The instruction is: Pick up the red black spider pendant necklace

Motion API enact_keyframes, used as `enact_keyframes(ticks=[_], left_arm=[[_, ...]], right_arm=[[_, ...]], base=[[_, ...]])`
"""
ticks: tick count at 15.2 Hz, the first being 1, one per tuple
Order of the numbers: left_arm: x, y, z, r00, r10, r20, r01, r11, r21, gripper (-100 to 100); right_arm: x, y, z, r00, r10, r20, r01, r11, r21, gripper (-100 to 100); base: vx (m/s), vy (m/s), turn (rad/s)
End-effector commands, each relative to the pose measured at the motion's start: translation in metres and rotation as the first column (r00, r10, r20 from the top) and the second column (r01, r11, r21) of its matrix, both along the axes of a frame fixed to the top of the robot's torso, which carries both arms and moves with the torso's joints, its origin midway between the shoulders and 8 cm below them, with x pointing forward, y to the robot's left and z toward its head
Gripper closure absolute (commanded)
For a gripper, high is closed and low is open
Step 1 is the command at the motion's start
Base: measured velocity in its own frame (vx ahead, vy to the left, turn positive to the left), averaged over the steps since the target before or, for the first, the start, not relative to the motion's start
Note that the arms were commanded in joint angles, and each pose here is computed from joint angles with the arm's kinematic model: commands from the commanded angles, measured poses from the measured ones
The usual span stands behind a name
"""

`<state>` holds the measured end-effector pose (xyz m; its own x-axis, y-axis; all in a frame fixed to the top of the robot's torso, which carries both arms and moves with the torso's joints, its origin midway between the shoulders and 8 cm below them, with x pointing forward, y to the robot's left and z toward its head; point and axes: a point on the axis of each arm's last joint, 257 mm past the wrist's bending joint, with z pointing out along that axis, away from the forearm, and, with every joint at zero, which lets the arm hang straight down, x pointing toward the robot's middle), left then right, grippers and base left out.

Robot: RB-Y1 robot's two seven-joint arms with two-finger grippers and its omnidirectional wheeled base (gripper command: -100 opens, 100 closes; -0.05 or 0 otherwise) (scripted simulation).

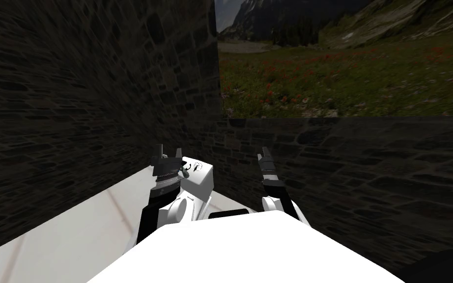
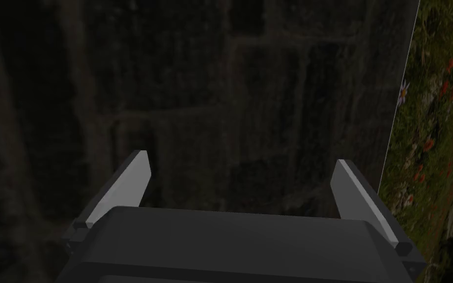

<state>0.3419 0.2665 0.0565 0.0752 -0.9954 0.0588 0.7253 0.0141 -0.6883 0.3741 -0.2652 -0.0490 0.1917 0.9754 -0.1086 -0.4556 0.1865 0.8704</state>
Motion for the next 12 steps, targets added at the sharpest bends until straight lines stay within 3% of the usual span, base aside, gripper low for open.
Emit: enact_keyframes(ticks=[1, 6, 12], left_arm=[[0.003, -0.005, -0.004, 1.0, -0.019, -0.013, 0.019, 0.999, 0.034, -100], [0.015, -0.014, -0.019, 0.997, -0.057, -0.053, 0.062, 0.994, 0.095, -100], [0.043, -0.019, -0.06, 0.985, -0.097, -0.142, 0.118, 0.982, 0.149, -100]], right_arm=[[0.0, 0.0, 0.0, 1.0, 0.0, 0.0, 0.0, 1.0, 0.0, 0], [0.0, 0.0, 0.0, 1.0, 0.0, 0.0, 0.0, 1.0, 0.0, 0], [0.0, 0.0, 0.0, 1.0, 0.0, 0.0, 0.0, 1.0, 0.0, 0]], base=[[-0.004, -0.001, -0.018], [-0.021, 0.005, -0.044], [-0.042, 0.013, -0.068]])
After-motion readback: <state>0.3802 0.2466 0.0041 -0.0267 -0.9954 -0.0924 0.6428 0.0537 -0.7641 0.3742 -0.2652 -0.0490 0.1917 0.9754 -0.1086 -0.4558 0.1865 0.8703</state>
